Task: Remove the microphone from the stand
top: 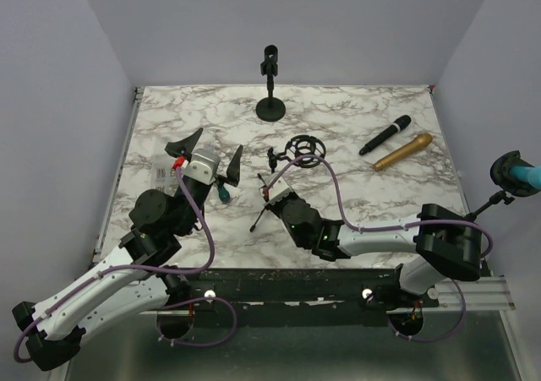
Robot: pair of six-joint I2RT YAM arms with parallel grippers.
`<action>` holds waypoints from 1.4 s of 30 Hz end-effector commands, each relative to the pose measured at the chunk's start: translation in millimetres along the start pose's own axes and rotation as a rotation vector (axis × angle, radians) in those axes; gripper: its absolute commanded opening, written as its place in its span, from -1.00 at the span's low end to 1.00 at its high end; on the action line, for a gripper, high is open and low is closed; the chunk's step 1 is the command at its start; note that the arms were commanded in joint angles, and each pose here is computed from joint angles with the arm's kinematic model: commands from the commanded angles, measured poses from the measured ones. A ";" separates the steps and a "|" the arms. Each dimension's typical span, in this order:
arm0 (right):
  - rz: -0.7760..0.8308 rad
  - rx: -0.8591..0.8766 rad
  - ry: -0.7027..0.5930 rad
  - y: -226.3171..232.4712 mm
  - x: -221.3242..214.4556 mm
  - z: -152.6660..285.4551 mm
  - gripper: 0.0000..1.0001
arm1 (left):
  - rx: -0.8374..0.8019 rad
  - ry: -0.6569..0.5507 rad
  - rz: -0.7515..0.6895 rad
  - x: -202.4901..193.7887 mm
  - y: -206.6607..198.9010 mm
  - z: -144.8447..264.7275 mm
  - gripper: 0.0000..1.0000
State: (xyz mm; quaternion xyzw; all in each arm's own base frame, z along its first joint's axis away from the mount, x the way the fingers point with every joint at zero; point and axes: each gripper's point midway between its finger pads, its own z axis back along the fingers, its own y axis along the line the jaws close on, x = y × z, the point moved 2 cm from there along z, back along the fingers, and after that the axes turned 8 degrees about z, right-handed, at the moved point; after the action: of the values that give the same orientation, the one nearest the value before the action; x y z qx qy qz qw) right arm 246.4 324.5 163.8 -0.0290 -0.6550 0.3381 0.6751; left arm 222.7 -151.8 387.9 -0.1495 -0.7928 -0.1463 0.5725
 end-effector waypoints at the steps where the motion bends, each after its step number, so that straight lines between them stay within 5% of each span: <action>1: 0.087 -0.036 0.084 -2.4 -19.6 0.3 -0.87 | -0.002 -0.042 0.022 16.7 0.9 0.5 0.87; 4: 0.063 -0.047 0.076 -3.9 -15.7 1.4 -0.33 | -0.003 -0.041 0.021 16.3 0.7 0.2 0.87; 7: 0.033 -0.057 0.057 -8.1 -7.9 5.2 -0.03 | 0.001 -0.038 0.019 15.2 0.9 0.0 0.87; 20: -0.181 -0.026 -0.052 -43.1 16.9 43.1 0.55 | -0.001 -0.034 0.019 13.7 0.0 -0.7 0.87; 31: -0.426 0.022 -0.238 -93.8 103.8 77.3 0.55 | -0.012 -0.021 0.021 10.3 -3.6 -3.1 0.87; 33: -0.419 0.021 -0.225 -95.4 121.8 71.7 0.36 | -0.015 -0.018 0.021 9.3 -4.5 -3.5 0.87; 36: -0.420 -0.004 -0.171 -94.4 141.7 58.9 -0.19 | -0.015 -0.014 0.021 8.3 -4.8 -3.8 0.87; 42: -0.345 -0.057 -0.134 -91.0 163.9 36.3 -0.64 | -0.009 -0.015 0.015 8.4 -3.5 -3.8 0.87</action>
State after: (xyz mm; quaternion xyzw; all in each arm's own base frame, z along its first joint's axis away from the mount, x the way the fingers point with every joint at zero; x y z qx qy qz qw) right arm 229.3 315.2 366.3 0.1434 -0.7177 0.1782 0.6577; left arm 225.6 -157.8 382.4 -0.1481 -0.7868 -0.1536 0.5791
